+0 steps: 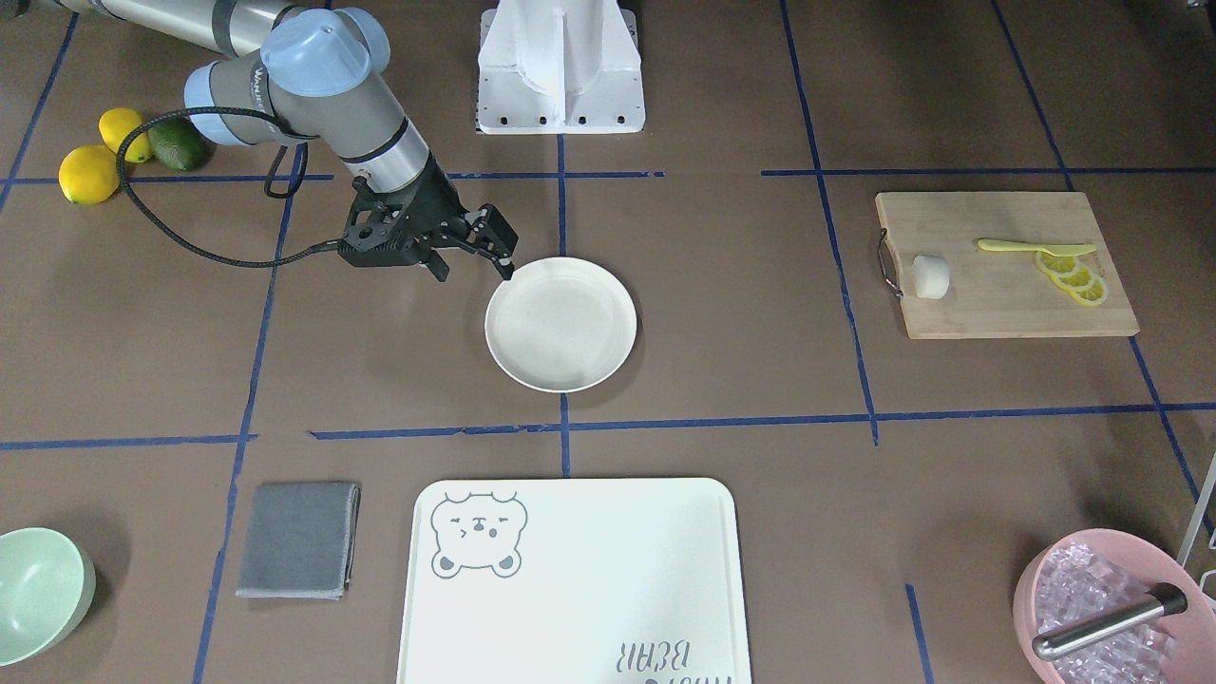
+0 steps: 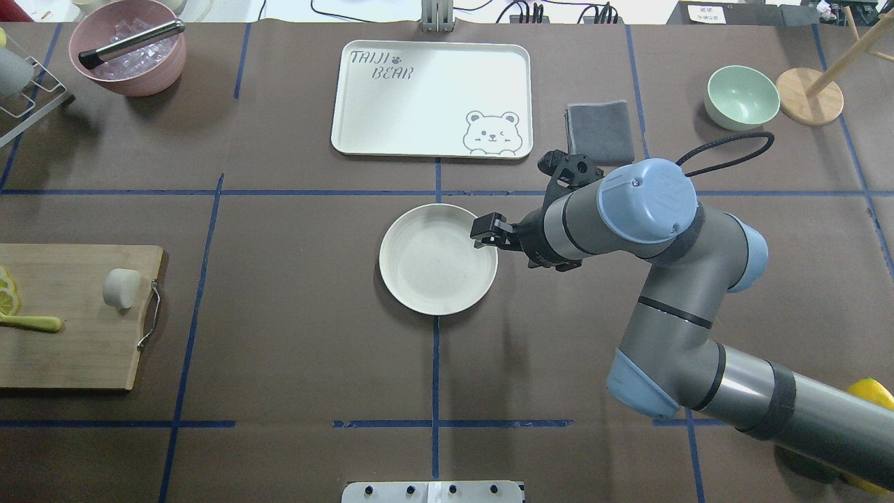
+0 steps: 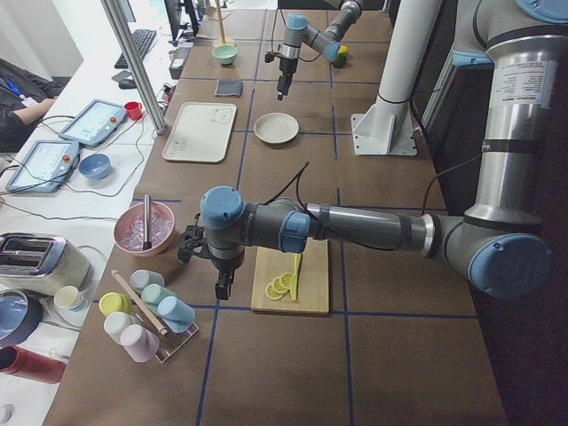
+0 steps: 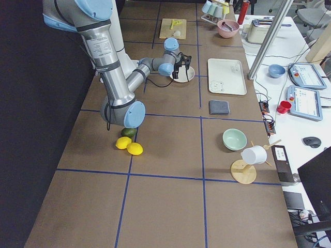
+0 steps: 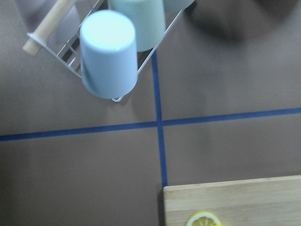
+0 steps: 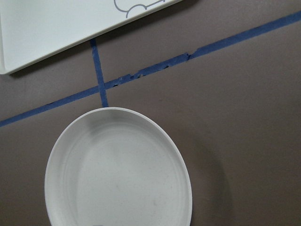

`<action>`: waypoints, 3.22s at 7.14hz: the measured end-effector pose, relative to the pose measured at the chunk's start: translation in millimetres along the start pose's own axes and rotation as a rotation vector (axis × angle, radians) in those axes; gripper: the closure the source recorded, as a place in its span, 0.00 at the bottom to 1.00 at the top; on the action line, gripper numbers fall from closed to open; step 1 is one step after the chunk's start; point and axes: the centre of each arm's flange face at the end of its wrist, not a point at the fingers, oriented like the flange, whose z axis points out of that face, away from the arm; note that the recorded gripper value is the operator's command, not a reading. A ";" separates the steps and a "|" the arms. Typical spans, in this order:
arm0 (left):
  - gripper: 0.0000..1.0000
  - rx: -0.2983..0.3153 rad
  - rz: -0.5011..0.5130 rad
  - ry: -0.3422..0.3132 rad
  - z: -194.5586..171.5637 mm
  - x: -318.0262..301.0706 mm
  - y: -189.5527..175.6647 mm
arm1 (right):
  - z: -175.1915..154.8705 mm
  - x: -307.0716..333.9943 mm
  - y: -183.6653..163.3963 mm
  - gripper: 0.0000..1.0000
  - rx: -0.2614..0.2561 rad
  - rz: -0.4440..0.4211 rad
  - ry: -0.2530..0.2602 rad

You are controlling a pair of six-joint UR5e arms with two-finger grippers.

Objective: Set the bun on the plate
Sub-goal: 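Lower the plate onto the table center and open the right gripper, then withdraw the right arm while the left arm reaches toward the white bun, then close the left gripper on the white bun on the cutting board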

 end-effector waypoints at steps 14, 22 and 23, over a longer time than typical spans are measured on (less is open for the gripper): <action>0.00 0.039 -0.115 0.012 174.5 289.5 95.5 | -204.8 360.1 -234.9 0.00 -0.142 -0.478 0.376; 0.35 -0.024 -0.100 -0.021 198.7 284.9 126.8 | -207.9 375.2 -233.6 0.00 -0.153 -0.469 0.381; 0.43 -0.024 -0.101 -0.021 198.7 285.2 126.9 | -208.0 374.7 -233.4 0.00 -0.153 -0.467 0.378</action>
